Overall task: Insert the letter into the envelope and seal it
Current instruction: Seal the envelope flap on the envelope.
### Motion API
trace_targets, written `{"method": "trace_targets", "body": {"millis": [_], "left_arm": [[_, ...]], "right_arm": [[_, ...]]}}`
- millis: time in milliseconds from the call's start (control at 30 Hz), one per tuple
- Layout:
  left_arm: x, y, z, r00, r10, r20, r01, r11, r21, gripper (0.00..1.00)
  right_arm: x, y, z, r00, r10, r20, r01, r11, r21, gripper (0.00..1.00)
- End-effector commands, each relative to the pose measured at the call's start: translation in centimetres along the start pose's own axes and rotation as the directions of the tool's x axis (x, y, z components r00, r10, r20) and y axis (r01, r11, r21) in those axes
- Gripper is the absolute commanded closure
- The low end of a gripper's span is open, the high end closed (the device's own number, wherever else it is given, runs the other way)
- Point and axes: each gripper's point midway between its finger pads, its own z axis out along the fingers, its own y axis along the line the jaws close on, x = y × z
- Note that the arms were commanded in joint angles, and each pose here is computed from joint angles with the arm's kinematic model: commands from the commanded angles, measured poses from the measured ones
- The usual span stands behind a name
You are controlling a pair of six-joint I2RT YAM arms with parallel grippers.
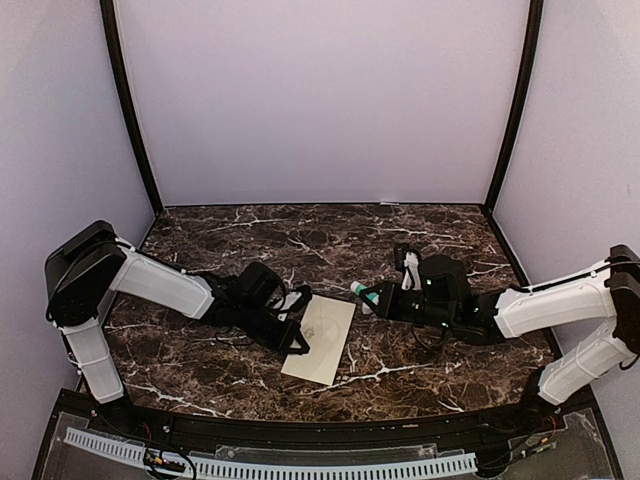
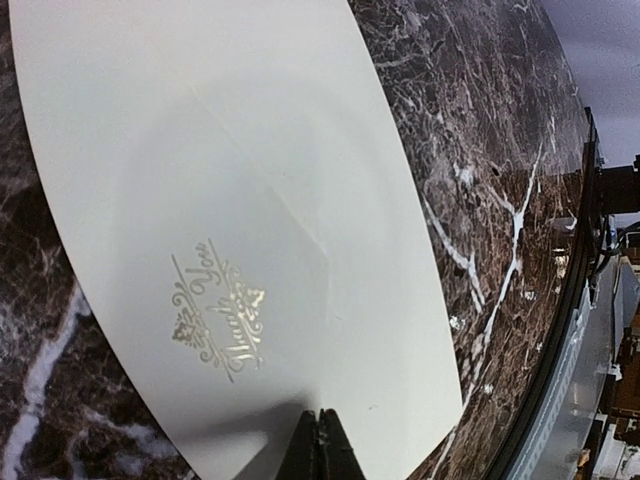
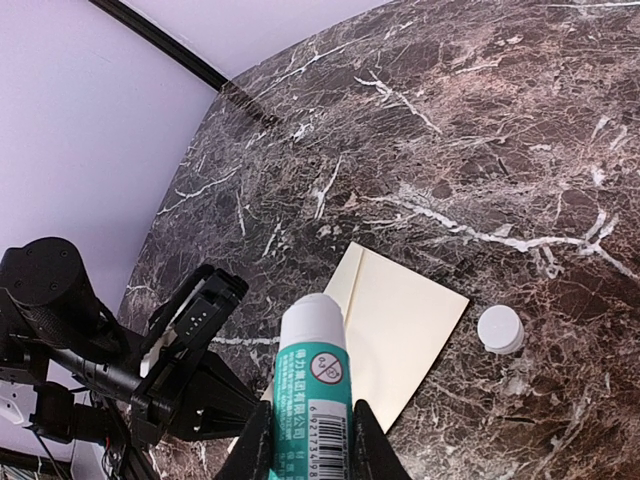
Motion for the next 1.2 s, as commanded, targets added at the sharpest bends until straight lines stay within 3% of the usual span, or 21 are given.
{"method": "trace_targets", "body": {"millis": [0, 133, 400, 667, 1167], "left_arm": [[2.4, 1.2, 0.9, 0.997, -0.009, -0.075, 0.007, 1.0, -0.03, 0.99], [1.8, 1.0, 0.4, 0.999, 0.0, -0.054, -0.003, 0.999, -0.042, 0.99], [-2.9, -1.6, -0.9, 0.997, 0.057, 0.044, -0.056, 0.998, -0.013, 0.98], [-4.5, -2.0, 0.6, 0.996, 0.068, 0.055, -0.069, 0.998, 0.01, 0.98], [-1.3, 1.3, 3.8, 1.0, 0.004, -0.027, -0.005, 1.0, -0.029, 0.99]], "right_arm": [[-0.9, 1.2, 0.0, 0.999, 0.008, 0.043, -0.006, 0.999, -0.043, 0.81], [-1.1, 1.3, -0.3, 0.999, 0.008, 0.049, -0.006, 0.999, -0.041, 0.81], [-1.3, 1.4, -0.4, 0.999, 0.002, 0.054, 0.0, 0.999, -0.04, 0.81], [-1.1, 1.2, -0.3, 0.999, 0.001, 0.052, 0.001, 0.999, -0.036, 0.81], [-0.8, 0.9, -0.2, 0.999, -0.003, 0.045, 0.004, 1.0, -0.026, 0.81]]}}
